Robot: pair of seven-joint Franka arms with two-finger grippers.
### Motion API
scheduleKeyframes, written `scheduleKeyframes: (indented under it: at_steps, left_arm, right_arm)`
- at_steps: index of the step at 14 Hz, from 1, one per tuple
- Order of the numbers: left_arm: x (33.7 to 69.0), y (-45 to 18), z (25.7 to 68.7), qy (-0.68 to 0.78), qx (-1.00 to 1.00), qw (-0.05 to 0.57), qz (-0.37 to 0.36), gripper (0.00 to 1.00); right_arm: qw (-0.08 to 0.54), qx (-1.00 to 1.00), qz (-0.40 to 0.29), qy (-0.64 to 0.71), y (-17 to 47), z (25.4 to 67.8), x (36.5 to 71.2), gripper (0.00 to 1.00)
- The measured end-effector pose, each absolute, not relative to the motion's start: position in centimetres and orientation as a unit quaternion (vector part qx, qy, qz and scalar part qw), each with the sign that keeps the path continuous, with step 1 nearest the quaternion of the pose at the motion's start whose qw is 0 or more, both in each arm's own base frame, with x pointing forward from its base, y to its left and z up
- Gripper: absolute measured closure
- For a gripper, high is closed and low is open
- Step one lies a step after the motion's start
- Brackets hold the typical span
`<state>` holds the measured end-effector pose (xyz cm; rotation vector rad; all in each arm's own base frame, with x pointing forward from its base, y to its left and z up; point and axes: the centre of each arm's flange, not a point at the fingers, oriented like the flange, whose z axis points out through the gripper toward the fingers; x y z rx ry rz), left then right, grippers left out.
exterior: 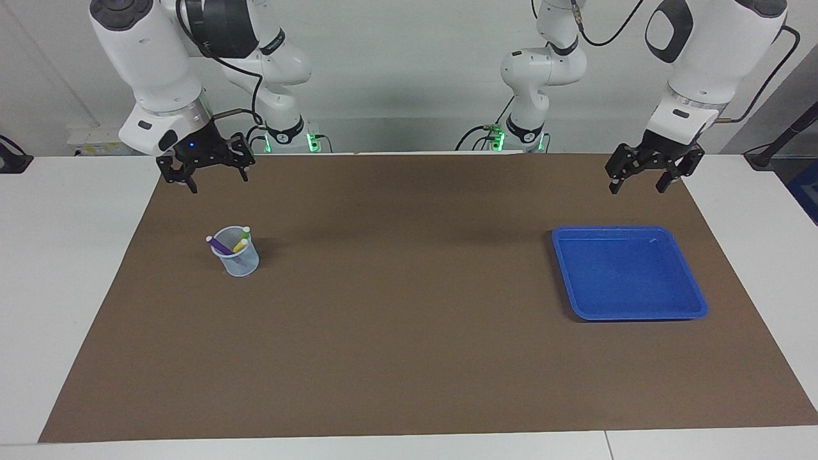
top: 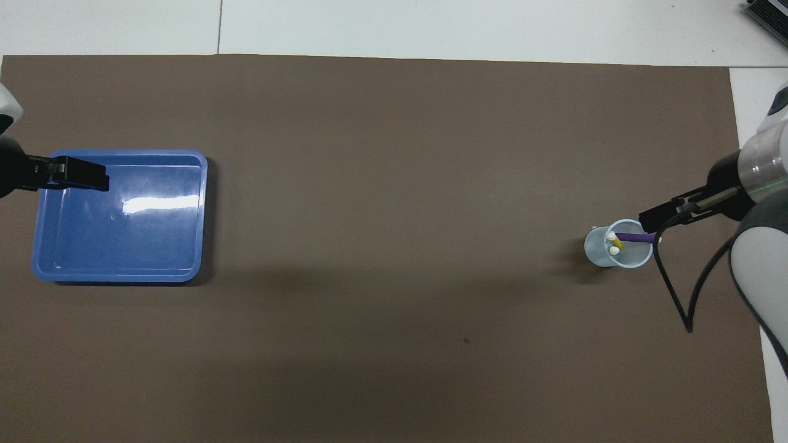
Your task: Transfer and insert pens with both arms
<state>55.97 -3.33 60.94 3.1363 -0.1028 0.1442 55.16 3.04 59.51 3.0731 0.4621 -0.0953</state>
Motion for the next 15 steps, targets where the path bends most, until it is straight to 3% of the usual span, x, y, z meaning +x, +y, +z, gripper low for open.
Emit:
scheduleKeyframes:
  at_steps: [15]
  left_arm:
    - [56.1, -2.1, 61.1, -0.023, 0.999, 0.0, 0.047, 0.0]
  right_arm:
    - [0.017, 0.993, -0.023, 0.113, 2.1, 60.4, 55.5, 0.0]
